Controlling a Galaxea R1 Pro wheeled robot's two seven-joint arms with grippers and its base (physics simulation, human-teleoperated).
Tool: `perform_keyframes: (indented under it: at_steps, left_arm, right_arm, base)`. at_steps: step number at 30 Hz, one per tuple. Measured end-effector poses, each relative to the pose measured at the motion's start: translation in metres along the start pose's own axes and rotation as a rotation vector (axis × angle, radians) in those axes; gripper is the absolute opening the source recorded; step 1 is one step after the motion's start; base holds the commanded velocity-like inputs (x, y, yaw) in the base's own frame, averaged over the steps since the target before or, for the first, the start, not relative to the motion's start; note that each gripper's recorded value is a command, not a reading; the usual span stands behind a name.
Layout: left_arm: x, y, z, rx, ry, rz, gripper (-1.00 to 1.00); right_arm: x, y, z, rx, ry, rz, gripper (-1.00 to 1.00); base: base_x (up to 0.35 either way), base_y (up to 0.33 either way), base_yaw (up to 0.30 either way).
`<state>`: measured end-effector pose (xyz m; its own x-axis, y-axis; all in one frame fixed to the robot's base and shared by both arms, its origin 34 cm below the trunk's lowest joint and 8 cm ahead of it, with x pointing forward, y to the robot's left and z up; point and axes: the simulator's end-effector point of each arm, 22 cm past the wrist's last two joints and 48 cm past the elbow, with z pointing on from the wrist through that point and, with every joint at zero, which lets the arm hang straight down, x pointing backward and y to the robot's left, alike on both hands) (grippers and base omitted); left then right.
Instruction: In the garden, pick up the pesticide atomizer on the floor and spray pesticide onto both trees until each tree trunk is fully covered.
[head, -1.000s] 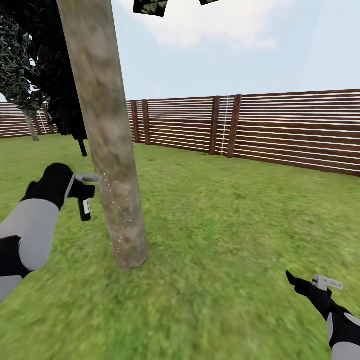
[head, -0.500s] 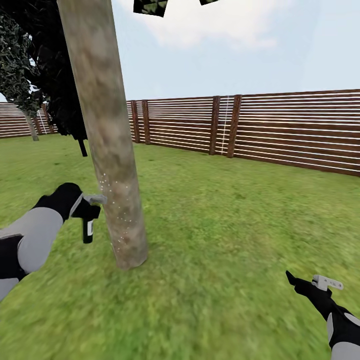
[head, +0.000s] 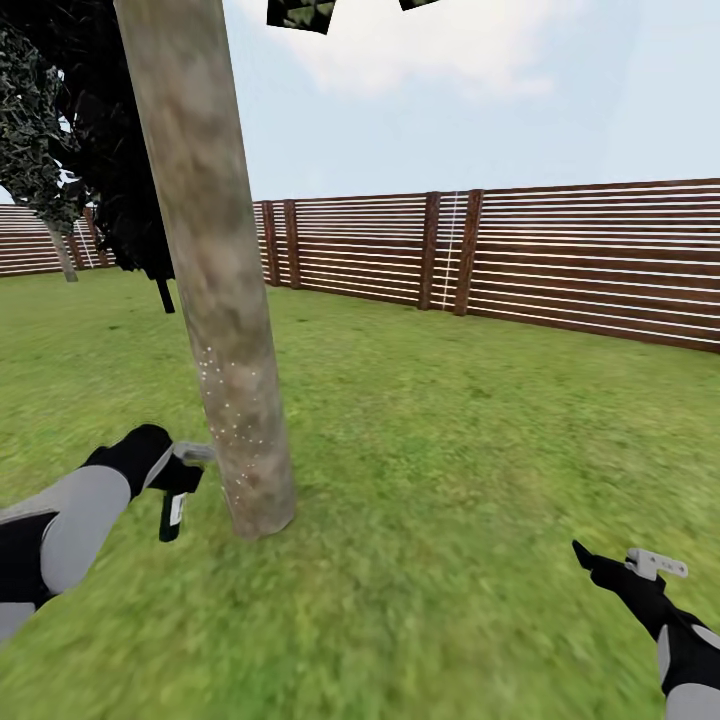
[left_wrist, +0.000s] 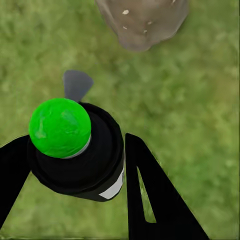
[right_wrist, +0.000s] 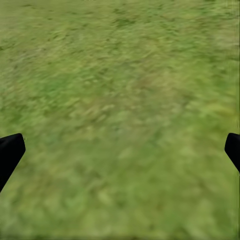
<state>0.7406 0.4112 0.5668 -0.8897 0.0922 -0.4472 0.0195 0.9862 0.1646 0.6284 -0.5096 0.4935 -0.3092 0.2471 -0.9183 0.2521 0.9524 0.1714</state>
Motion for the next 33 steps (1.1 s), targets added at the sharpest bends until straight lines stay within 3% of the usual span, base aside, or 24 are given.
perform_keyframes:
  at_steps: [5,9,13,18,20,22,27,33]
  left_arm:
    - [0.008,-0.006,0.010,0.007,-0.015,-0.035,-1.00]
    - [0.034,-0.013,0.027,0.014,0.007,-0.025,-1.00]
    - [0.036,-0.014,0.030,0.014,0.000,-0.021,-1.00]
    - [0.031,-0.015,0.028,0.021,-0.015,-0.033,-1.00]
    - [0.027,-0.030,0.028,0.060,-0.025,-0.062,-1.00]
    - [0.024,-0.046,0.028,0.082,-0.029,-0.057,-1.00]
    - [0.024,-0.052,0.028,0.092,-0.028,-0.056,-1.00]
    - [0.039,-0.053,0.036,0.092,-0.004,-0.058,-1.00]
  right_arm:
    - [-0.001,0.003,0.000,-0.012,0.000,-0.006,1.00]
    - [-0.004,0.037,0.011,-0.097,0.030,-0.113,1.00]
    - [-0.004,0.043,0.012,-0.110,0.033,-0.126,1.00]
    - [-0.004,0.044,0.012,-0.110,0.032,-0.125,1.00]
    - [-0.004,0.044,0.012,-0.110,0.031,-0.125,1.00]
    - [-0.004,0.044,0.012,-0.109,0.034,-0.124,1.00]
    - [0.024,0.039,0.009,-0.097,0.167,-0.040,1.00]
    - [0.033,0.042,0.008,-0.095,0.204,-0.015,1.00]
  base:
    - [0.000,0.000,0.000]
    - [0.000,0.000,0.000]
    - [0.000,0.000,0.000]
    - [0.000,0.000,0.000]
    - [0.000,0.000,0.000]
    - [0.000,0.000,0.000]
    - [0.000,0.000,0.150]
    - [0.000,-0.166,0.103]
